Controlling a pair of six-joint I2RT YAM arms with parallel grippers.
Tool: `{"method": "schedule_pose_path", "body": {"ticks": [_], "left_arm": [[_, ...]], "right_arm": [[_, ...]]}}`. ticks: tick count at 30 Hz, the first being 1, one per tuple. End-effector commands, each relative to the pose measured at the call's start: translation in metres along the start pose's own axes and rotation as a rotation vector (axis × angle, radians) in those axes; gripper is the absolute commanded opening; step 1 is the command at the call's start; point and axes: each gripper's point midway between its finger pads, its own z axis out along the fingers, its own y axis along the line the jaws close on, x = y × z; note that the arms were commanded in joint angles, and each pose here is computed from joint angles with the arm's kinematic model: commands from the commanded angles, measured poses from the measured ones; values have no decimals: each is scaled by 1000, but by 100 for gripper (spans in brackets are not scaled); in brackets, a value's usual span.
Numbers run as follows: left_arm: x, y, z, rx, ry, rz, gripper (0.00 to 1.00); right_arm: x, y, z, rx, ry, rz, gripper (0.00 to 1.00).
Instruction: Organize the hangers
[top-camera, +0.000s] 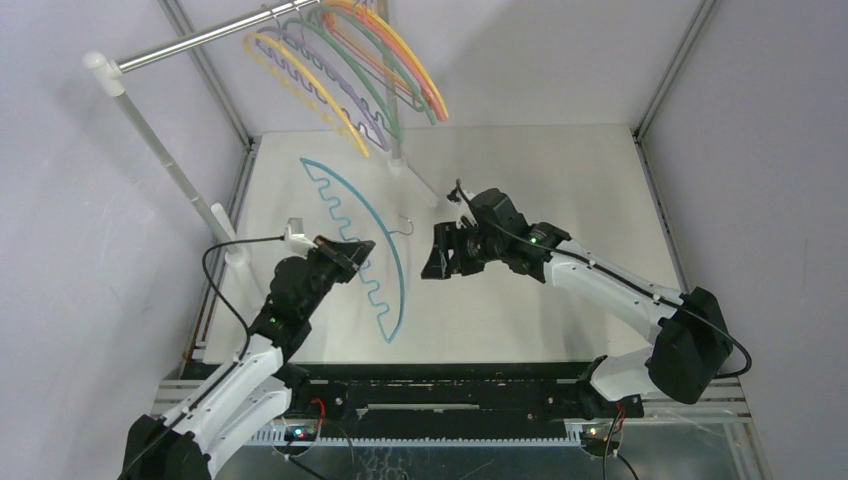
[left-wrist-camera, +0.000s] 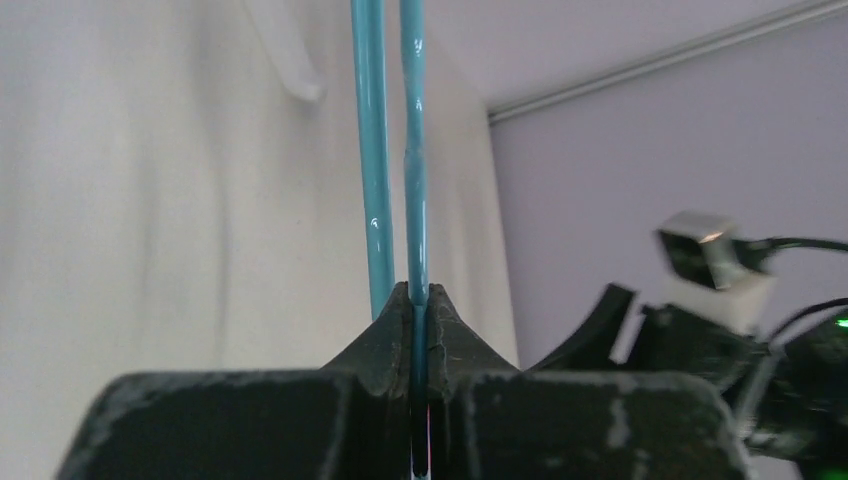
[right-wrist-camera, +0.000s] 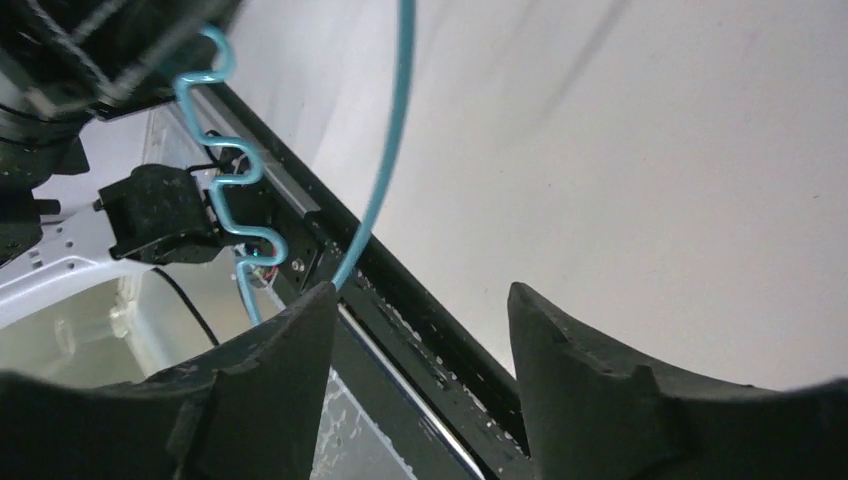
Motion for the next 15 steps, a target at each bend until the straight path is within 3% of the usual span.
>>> {"method": "schedule_pose_path", "body": {"ticks": [1, 7, 15], "left_arm": [[-33, -47, -9, 197, -147, -65, 0], [-49, -86, -28, 373, -199, -108, 0], [-64, -111, -46, 539, -252, -167, 0]], "right_arm": [[-16, 44, -7, -265, -52, 59, 75], [-24, 83, -3, -505, -38, 65, 86], [-21, 103, -1, -643, 2, 36, 87]]}}
